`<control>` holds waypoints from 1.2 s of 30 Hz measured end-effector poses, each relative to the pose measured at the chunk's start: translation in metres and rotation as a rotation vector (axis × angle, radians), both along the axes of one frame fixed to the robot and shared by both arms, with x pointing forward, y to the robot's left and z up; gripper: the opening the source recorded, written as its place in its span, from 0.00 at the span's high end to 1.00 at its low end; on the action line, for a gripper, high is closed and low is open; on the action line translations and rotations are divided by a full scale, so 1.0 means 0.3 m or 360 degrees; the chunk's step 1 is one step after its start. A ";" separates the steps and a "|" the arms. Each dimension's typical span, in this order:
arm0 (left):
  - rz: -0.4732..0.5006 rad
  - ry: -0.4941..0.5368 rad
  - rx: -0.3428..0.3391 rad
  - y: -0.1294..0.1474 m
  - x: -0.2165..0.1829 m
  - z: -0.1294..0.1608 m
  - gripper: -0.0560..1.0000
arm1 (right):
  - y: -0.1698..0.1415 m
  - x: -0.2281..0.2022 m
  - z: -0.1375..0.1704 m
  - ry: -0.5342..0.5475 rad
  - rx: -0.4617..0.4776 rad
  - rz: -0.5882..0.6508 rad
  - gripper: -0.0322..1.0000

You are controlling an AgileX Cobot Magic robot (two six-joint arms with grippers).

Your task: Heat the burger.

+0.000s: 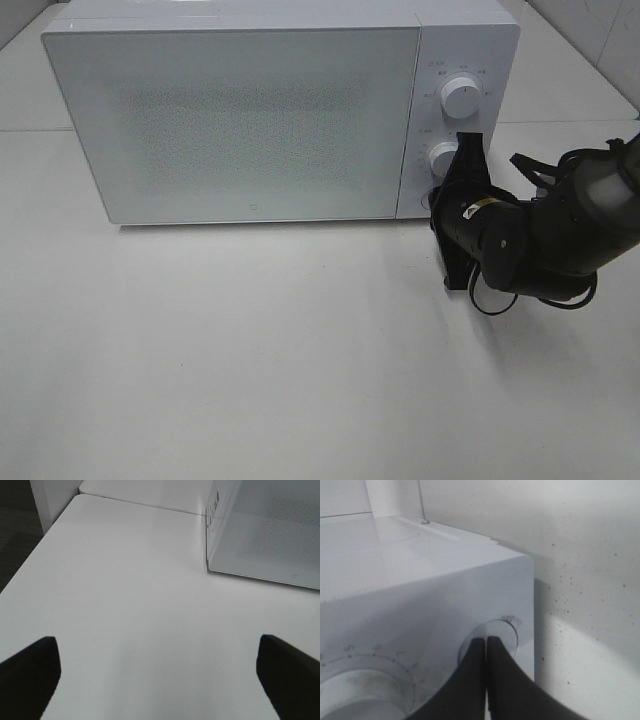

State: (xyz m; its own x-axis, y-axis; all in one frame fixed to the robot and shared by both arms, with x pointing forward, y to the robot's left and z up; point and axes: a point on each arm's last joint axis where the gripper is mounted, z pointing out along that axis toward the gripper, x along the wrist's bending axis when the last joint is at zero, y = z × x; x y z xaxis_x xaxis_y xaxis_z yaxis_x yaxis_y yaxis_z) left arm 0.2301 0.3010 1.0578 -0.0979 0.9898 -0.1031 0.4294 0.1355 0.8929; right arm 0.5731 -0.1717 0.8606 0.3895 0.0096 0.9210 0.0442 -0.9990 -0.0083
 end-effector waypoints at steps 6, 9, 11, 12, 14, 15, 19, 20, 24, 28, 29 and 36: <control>0.0000 0.0000 0.0000 0.000 0.000 0.000 0.01 | -0.005 0.001 0.001 -0.0018 -0.0024 -0.0018 0.96; 0.0000 0.0000 0.0000 0.000 0.000 0.000 0.01 | -0.004 0.002 0.002 -0.0038 -0.0046 -0.0011 0.96; 0.0000 0.0000 0.0000 0.000 0.000 0.000 0.01 | -0.003 0.002 0.003 -0.0042 -0.0049 -0.0009 0.96; 0.0000 0.0000 0.0000 0.000 0.000 0.000 0.01 | -0.003 0.002 0.003 -0.0042 -0.0049 -0.0009 0.96; 0.0000 0.0000 0.0000 0.000 0.000 0.000 0.01 | -0.003 0.002 0.003 -0.0046 -0.0050 -0.0010 0.96; 0.0000 0.0000 0.0000 0.000 0.000 0.000 0.01 | -0.003 0.003 0.003 -0.0053 -0.0050 -0.0013 0.96; 0.0000 0.0000 0.0000 0.000 0.000 0.000 0.01 | 0.003 0.010 0.001 -0.0059 -0.0054 -0.0008 0.96; 0.0000 0.0000 0.0000 0.000 0.000 0.000 0.01 | 0.004 0.015 0.002 -0.0067 -0.0054 -0.0015 0.96; 0.0000 0.0000 0.0000 0.000 0.000 0.000 0.01 | 0.005 0.022 -0.008 -0.0071 -0.0064 -0.0021 0.96; 0.0000 0.0000 0.0000 0.000 0.000 0.000 0.01 | 0.007 0.037 -0.027 -0.0083 -0.0082 -0.0042 0.96; 0.0000 0.0000 0.0000 0.000 0.000 0.000 0.01 | 0.010 0.043 -0.026 -0.0099 -0.0085 -0.0039 0.96; 0.0000 0.0000 0.0000 0.000 0.000 0.000 0.01 | 0.015 0.043 -0.030 -0.0108 -0.0092 -0.0063 0.96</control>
